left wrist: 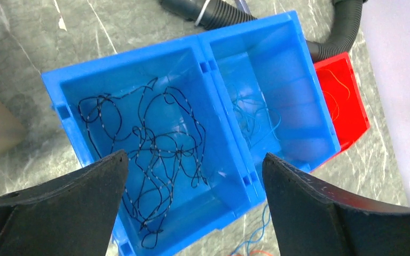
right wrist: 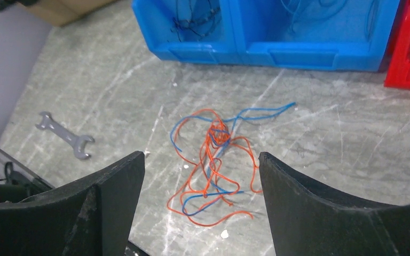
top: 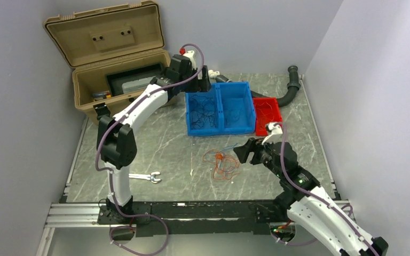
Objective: Untangle the cables
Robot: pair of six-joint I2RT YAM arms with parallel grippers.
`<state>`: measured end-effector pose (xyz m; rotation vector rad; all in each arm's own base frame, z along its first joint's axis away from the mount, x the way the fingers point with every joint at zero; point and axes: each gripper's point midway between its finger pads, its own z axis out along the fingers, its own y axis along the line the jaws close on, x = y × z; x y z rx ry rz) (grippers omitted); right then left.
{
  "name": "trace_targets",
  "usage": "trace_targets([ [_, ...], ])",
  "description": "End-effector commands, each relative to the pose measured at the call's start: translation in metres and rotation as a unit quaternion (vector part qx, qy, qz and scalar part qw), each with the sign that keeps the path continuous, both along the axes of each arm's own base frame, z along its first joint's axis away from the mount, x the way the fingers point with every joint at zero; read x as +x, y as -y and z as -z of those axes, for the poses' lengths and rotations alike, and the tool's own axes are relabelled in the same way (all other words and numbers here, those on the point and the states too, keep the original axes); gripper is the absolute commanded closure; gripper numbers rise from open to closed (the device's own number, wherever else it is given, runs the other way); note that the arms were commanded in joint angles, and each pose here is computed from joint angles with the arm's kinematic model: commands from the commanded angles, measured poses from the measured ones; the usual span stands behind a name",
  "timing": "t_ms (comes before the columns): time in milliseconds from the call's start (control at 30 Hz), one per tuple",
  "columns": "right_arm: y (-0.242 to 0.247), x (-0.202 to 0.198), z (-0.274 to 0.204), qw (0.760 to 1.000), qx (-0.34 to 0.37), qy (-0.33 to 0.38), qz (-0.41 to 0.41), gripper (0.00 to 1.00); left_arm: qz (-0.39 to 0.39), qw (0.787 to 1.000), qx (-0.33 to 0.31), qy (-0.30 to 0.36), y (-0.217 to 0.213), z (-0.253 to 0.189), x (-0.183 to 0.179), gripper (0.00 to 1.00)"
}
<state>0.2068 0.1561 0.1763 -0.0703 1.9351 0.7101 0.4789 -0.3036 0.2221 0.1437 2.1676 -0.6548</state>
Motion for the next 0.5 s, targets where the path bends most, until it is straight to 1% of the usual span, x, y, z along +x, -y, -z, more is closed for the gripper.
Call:
trace_targets([
  [0,-0.006,0.006,0.015,0.998,-0.043,-0.05,-0.009,0.19,0.04,0.999,-0.003,0.029,-0.005,-0.05,-0.033,0.01],
  [67,-0.008,0.008,0.029,0.995,-0.058,-0.076,-0.011,0.19,0.078,0.996,0.005,0.036,-0.009,-0.057,-0.056,0.01],
  [100,-0.009,0.008,0.035,0.994,-0.062,-0.085,-0.012,0.19,0.082,0.996,0.003,0.04,-0.014,-0.06,-0.069,0.01],
  [300,-0.026,0.011,0.055,0.989,-0.068,-0.127,-0.042,0.19,0.1,0.99,-0.046,0.093,-0.039,-0.062,-0.137,0.01],
  [367,-0.03,0.011,0.064,0.986,-0.073,-0.144,-0.05,0.19,0.107,0.988,-0.052,0.097,-0.047,-0.045,-0.16,0.01],
  [467,-0.035,0.011,0.081,0.979,-0.082,-0.176,-0.056,0.19,0.12,0.984,-0.054,0.121,-0.053,-0.027,-0.183,0.01],
])
